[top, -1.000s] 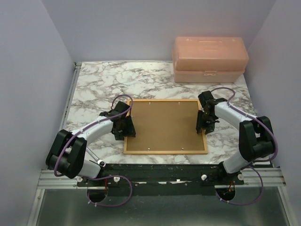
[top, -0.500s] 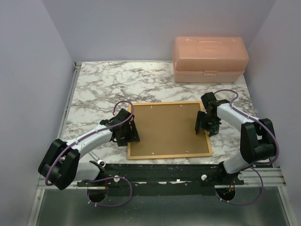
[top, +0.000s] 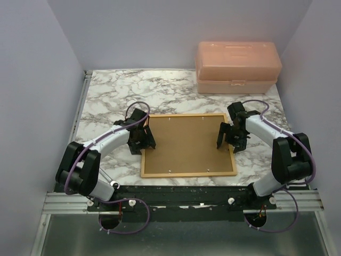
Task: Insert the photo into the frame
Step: Install the photo frame at the center of the board.
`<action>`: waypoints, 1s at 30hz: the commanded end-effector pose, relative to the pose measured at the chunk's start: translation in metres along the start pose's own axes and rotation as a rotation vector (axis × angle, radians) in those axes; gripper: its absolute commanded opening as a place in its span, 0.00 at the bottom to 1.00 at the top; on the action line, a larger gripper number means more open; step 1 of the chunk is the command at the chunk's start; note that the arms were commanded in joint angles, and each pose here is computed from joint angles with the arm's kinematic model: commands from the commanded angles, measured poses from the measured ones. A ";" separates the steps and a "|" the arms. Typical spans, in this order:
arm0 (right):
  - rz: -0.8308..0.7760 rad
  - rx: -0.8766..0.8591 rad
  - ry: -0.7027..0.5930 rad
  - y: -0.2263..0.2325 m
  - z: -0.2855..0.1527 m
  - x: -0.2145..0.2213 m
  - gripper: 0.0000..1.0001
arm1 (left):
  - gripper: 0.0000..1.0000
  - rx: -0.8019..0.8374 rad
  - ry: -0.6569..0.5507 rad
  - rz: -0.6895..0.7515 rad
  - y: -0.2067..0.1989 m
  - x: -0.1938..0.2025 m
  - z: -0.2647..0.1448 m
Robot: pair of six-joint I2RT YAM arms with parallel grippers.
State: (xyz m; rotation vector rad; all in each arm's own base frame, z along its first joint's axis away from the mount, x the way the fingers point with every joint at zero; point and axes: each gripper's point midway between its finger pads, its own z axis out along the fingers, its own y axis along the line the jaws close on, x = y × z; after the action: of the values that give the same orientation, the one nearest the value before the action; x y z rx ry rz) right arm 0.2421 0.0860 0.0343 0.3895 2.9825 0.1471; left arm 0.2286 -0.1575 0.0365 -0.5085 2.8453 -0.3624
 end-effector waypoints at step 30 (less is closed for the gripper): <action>-0.003 -0.067 0.023 0.015 0.010 -0.009 0.85 | 0.47 -0.123 -0.069 0.079 -0.015 -0.089 0.036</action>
State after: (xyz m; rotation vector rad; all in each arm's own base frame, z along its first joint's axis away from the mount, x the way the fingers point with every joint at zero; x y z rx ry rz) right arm 0.2461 0.0875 0.0262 0.3885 3.0072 0.1558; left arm 0.3148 -0.1488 0.0287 -0.4371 2.8324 -0.2004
